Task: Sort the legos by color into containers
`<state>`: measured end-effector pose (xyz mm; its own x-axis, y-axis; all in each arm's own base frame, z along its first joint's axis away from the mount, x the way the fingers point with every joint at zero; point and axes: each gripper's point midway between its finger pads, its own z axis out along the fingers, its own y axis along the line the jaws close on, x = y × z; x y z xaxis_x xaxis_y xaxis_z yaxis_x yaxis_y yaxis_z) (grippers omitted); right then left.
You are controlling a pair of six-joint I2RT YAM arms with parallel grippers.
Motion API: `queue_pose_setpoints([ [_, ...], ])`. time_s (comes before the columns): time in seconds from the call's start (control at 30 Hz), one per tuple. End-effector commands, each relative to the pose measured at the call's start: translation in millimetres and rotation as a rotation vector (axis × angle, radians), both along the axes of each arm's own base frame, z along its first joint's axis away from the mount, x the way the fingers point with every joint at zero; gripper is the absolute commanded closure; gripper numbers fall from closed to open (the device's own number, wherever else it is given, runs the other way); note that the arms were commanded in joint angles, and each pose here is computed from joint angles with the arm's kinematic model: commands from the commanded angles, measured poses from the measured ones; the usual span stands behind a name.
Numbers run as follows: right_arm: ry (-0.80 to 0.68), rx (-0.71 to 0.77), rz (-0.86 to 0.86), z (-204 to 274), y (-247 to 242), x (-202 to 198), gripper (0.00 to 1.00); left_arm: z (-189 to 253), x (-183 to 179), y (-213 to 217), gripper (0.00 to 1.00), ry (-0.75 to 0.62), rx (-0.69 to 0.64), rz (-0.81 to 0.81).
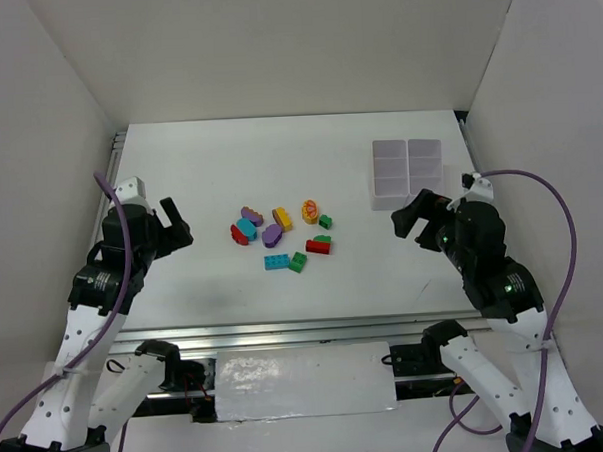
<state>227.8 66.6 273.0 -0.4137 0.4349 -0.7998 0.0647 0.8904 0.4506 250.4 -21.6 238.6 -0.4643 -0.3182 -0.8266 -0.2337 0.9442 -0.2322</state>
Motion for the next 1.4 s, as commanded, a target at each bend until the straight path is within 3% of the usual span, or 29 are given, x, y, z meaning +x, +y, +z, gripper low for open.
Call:
queue_pose_setpoints([
  [0.0,-0.032,0.003,-0.008,11.6,-2.1,-2.6,0.0,11.5,3.6,-2.4,0.01,-0.049,-0.01,-0.01],
  [0.23,-0.103,0.022,0.036,27.4,6.5,3.6,0.0,9.3,2.6,-10.0,0.01,-0.049,-0.036,-0.045],
  [0.4,-0.068,0.047,0.28,14.8,57.0,31.0,0.0,7.3,5.1,-13.8,0.0,-0.039,-0.038,-0.065],
  [0.5,0.051,-0.054,0.361,-14.4,83.6,64.2,0.0,3.6,7.1,-22.1,0.0,-0.035,-0.044,-0.118],
  [0.53,0.053,-0.085,0.386,-3.5,92.6,74.7,0.0,2.1,7.4,-24.8,0.01,-0.028,-0.049,-0.133],
  [0.57,0.159,-0.146,0.438,-35.1,111.8,87.9,0.01,1.3,7.1,-28.9,0.0,-0.021,-0.056,-0.154],
  [0.63,0.197,-0.258,0.407,-43.3,114.2,116.7,0.02,-1.0,8.2,-29.4,0.0,-0.01,-0.054,-0.156],
  [0.7,0.365,-0.371,0.381,-96.5,113.8,142.4,0.11,0.2,9.0,-28.7,0.0,-0.012,-0.051,-0.153],
  [0.73,0.355,-0.383,0.382,-88.6,120.1,158.7,0.14,-0.5,8.9,-28.6,0.0,-0.011,-0.049,-0.154],
  [0.83,0.444,-0.448,0.429,-129.7,134.6,177.7,0.16,-0.9,8.8,-31.1,0.0,-0.014,-0.054,-0.17],
  [1.1,0.492,-0.434,0.609,-175.8,161.3,176.4,0.22,-2.4,9.7,-39.1,0.01,-0.006,-0.067,-0.213],
  [1.37,0.573,-0.484,0.646,-218.0,161.9,175.9,0.22,-3.3,10.0,-40.9,0.0,-0.004,-0.069,-0.224],
])
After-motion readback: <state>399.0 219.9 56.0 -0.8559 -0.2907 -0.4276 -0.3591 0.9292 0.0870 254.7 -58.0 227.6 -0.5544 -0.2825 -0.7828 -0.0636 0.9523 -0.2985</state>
